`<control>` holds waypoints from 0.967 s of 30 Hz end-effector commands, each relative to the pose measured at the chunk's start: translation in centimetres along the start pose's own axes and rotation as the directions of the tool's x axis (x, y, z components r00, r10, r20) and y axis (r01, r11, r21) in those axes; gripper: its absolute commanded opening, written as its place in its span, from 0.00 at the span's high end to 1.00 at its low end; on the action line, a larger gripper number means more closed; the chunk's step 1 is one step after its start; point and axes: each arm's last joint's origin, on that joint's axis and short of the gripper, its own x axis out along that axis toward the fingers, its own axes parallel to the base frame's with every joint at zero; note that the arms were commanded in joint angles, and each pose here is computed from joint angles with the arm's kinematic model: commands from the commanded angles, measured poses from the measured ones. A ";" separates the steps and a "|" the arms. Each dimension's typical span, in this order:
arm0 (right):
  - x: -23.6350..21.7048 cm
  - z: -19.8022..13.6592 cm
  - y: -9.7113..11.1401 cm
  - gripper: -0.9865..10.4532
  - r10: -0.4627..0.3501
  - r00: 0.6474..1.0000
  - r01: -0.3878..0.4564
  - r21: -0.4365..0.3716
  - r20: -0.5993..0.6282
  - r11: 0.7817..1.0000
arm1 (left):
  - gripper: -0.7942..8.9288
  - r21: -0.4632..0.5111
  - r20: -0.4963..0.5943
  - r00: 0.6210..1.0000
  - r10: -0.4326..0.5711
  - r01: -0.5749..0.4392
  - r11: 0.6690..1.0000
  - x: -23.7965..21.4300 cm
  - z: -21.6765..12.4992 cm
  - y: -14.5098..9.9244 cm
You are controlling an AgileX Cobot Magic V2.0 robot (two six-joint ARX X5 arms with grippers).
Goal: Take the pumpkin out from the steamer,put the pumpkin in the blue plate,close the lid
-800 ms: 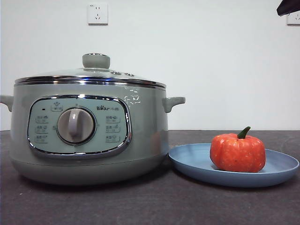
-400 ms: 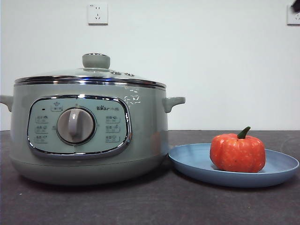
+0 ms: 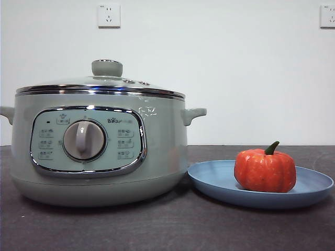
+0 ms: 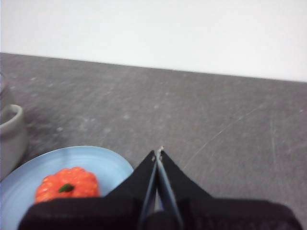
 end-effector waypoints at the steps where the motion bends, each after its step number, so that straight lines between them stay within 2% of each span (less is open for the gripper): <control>1: 0.4 -1.8 0.0 0.93 -0.013 1.000 0.014 -0.018 0.024 1.000 | 0.92 -0.007 -0.010 1.000 0.003 -0.003 1.000 0.1 -0.5 0.0; 10: 1.0 -4.6 0.2 0.93 -0.016 0.999 0.016 -0.016 0.042 1.000 | 0.92 -0.007 -0.010 1.000 0.004 -0.004 1.000 0.1 -0.5 0.0; 21: 1.4 -6.2 0.3 0.93 -0.019 1.000 0.019 -0.008 0.006 1.000 | 0.92 -0.007 -0.010 1.000 0.003 -0.003 1.000 0.1 -0.5 0.0; 29: 1.5 -6.8 0.4 0.93 -0.012 0.999 0.015 0.083 -0.036 0.996 | 0.92 -0.007 -0.011 1.000 0.004 -0.004 1.000 0.1 -0.5 0.0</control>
